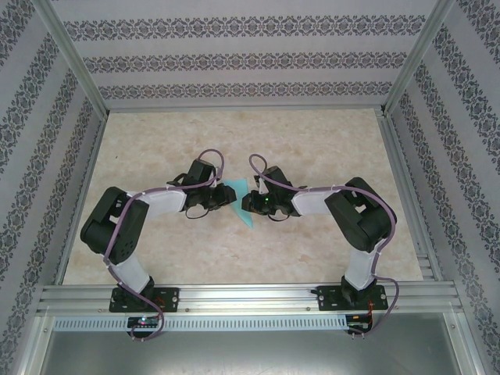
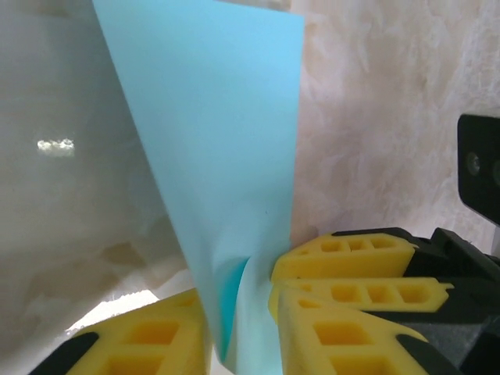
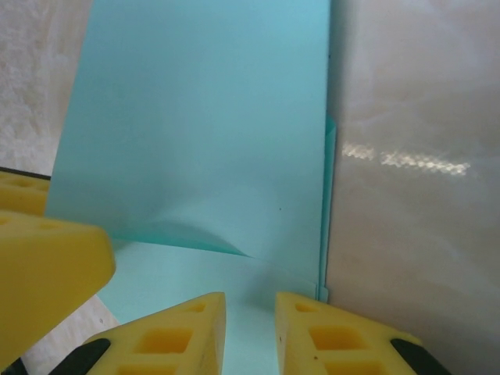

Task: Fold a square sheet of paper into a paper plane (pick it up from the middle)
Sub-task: Fold the wing for the fifth time at the center of the table.

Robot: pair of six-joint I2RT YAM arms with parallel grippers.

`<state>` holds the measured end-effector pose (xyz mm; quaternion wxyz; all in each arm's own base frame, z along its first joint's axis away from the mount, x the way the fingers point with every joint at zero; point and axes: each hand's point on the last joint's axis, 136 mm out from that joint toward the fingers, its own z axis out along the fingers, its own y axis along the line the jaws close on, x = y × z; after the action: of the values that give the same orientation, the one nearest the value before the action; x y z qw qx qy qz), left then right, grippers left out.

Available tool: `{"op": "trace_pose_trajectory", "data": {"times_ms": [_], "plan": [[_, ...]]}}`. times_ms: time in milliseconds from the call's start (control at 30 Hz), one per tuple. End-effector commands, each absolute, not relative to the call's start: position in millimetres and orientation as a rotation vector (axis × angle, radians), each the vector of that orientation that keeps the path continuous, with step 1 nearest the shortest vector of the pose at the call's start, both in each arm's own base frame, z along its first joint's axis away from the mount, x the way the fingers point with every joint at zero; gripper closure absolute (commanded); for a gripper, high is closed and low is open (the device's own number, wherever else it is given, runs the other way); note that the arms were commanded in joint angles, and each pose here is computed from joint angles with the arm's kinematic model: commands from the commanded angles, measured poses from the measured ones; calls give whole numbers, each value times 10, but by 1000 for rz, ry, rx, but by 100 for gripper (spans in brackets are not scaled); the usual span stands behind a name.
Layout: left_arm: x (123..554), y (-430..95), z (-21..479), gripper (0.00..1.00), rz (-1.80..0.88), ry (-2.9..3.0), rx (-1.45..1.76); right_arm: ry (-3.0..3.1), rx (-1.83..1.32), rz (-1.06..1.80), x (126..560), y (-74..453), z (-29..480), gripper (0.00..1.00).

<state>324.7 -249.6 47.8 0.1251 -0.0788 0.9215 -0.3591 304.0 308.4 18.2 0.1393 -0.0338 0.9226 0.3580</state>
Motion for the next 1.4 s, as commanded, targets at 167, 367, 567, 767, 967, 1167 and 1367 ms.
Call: {"op": "trace_pose_trajectory", "data": {"times_ms": [167,367,567,767,967,1167,1367], "plan": [[3271,-2498,429,91,-1049,2711,-212,2684,-176,836,3156,2853,183,75],[3243,-2515,490,96,-1062,2712,-281,2461,-244,694,3264,2771,740,57],[3230,-2534,580,96,-1063,2710,-321,2296,-473,449,3035,2719,848,39],[3211,-2533,594,96,-1058,2722,-358,2137,-734,343,2813,2926,774,43],[3187,-2526,584,97,-1045,2736,-379,1962,-913,247,2690,3238,739,45],[3176,-2519,601,97,-1041,2737,-390,1951,-938,190,2766,3353,585,50],[3161,-2520,580,97,-1045,2741,-409,1934,-954,172,2822,3428,438,57]]}}
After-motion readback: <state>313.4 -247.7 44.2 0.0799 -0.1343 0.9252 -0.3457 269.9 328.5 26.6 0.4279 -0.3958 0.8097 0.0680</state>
